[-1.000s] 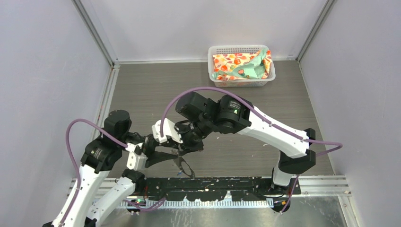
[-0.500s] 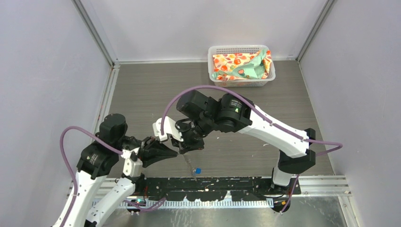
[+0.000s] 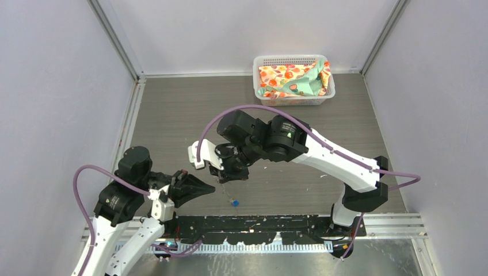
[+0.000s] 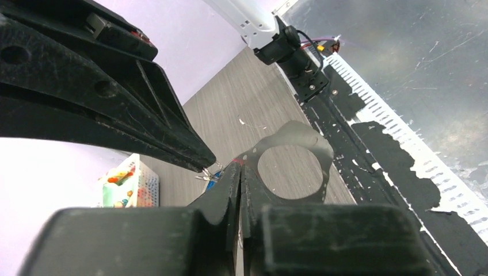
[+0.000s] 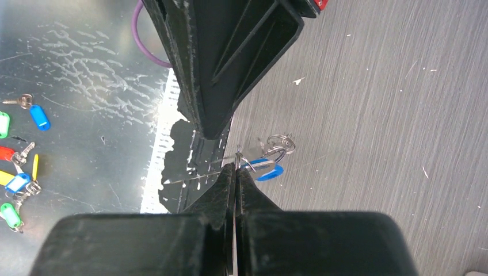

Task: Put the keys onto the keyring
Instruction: Adjust the key on the keyring.

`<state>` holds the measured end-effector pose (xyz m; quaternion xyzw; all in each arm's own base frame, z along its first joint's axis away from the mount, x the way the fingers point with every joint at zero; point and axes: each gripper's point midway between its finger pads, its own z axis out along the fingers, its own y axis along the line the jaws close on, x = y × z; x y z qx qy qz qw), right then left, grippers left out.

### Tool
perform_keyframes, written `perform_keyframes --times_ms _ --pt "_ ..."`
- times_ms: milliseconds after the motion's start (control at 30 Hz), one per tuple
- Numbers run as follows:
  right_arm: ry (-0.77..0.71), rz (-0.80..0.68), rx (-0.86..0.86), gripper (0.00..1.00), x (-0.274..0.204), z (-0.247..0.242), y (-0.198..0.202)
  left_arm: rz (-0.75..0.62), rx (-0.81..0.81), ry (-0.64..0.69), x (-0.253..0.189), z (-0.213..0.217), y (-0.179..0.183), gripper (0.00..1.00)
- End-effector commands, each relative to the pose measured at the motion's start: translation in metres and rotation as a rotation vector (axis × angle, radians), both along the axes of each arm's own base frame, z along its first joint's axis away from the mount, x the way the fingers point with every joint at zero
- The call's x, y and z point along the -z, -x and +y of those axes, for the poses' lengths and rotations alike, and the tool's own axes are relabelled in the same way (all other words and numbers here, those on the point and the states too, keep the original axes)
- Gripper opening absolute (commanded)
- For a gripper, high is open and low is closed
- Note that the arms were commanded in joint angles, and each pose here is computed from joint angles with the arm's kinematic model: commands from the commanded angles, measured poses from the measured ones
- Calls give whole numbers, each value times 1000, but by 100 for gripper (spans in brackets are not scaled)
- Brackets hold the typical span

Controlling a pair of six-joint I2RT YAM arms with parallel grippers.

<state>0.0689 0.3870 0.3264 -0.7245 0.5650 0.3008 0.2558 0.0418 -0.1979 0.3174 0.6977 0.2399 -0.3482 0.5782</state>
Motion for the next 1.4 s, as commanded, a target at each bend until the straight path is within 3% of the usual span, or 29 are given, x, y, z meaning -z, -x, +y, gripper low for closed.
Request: perform_keyframes --times_ms 0,100,233,300,333,500,833,933,1067,1267,1367 --pt "-117 -18 12 1 -34 -4 1 -37 -35 13 -5 0 -7 8" --pt "-126 19 -20 1 -36 -4 10 -44 -163 10 -11 0 -32 20" --pt "-146 98 -94 1 -35 -4 29 6 -237 -41 -10 -2 -54 52" --pt "-132 152 -136 1 -33 -7 41 78 -184 -94 -2 -3 -47 78" --pt "-116 178 -148 1 -31 -10 45 96 -143 -117 1 -3 -41 82" --pt "-78 292 -198 1 -22 -22 66 208 -25 -183 9 -4 -24 80" --pt "-67 322 -231 1 -22 -23 72 393 33 -79 13 -27 -42 71" --pt "-87 318 -249 1 -22 -15 72 465 91 -48 8 -30 -32 71" --pt "-76 320 -233 1 -15 -10 62 449 124 -38 5 -28 -16 68" --pt "-62 342 -204 1 -11 -4 48 386 145 -13 3 -20 4 57" --pt "-62 350 -202 1 -12 -1 46 385 166 -24 8 -17 11 57"
